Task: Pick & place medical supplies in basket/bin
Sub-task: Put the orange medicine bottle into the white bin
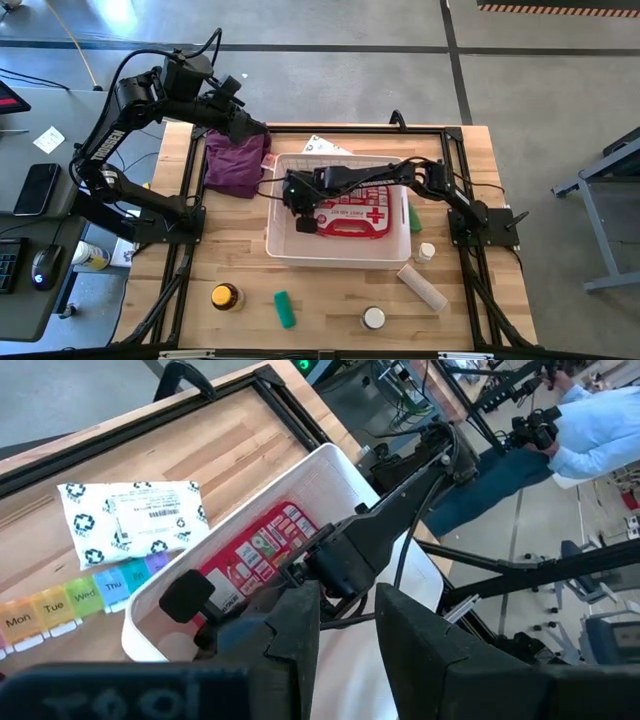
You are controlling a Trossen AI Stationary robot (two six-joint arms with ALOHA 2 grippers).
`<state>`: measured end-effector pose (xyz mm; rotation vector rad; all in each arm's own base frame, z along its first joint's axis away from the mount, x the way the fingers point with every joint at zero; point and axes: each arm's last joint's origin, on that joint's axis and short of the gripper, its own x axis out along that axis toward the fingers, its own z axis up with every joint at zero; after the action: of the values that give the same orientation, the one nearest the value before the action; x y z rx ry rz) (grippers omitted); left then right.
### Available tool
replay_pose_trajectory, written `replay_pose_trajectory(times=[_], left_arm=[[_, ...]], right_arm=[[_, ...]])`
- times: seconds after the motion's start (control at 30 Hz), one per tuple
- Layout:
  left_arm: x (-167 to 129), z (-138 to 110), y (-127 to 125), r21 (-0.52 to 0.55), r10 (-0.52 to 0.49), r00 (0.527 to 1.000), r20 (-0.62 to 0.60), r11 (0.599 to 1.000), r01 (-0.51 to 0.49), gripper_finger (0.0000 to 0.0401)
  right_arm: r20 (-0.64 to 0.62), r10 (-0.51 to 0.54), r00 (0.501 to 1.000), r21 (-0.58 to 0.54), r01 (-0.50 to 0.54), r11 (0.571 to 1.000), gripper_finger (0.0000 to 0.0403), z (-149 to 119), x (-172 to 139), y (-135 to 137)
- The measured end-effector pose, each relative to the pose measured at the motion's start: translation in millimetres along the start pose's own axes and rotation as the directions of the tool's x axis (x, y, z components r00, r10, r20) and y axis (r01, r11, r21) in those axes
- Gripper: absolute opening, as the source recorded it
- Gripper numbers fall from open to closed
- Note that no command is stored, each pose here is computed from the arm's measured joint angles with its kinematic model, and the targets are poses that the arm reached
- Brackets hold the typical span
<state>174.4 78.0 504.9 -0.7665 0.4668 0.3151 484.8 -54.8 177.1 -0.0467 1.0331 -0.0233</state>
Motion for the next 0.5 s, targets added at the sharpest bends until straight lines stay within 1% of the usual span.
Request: replay_pose_trajectory(times=[0.1, 0.3, 0.5], left_arm=[[0.0, 0.0, 0.0, 0.0, 0.0, 1.0, 0.0, 1.0, 0.0, 0.0133], [0.0, 0.0, 0.0, -0.001, 0.0, 1.0, 0.0, 1.0, 0.0, 0.0133], [0.0, -0.1, -0.1, -0.001, -0.004, 1.0, -0.003, 1.0, 0.004, 0.0133]], right_arm=[[0.007, -0.038, 0.999, 0.02, 0.038, 0.999, 0.0, 0.6, 0.4, -3.8], [0.031, -0.081, 0.996, 0.091, 0.078, 0.993, 0.0, 2.2, 0.1, -13.0], [0.036, -0.104, 0.994, 0.091, 0.1, 0.991, 0.0, 2.8, 0.0, -14.2]])
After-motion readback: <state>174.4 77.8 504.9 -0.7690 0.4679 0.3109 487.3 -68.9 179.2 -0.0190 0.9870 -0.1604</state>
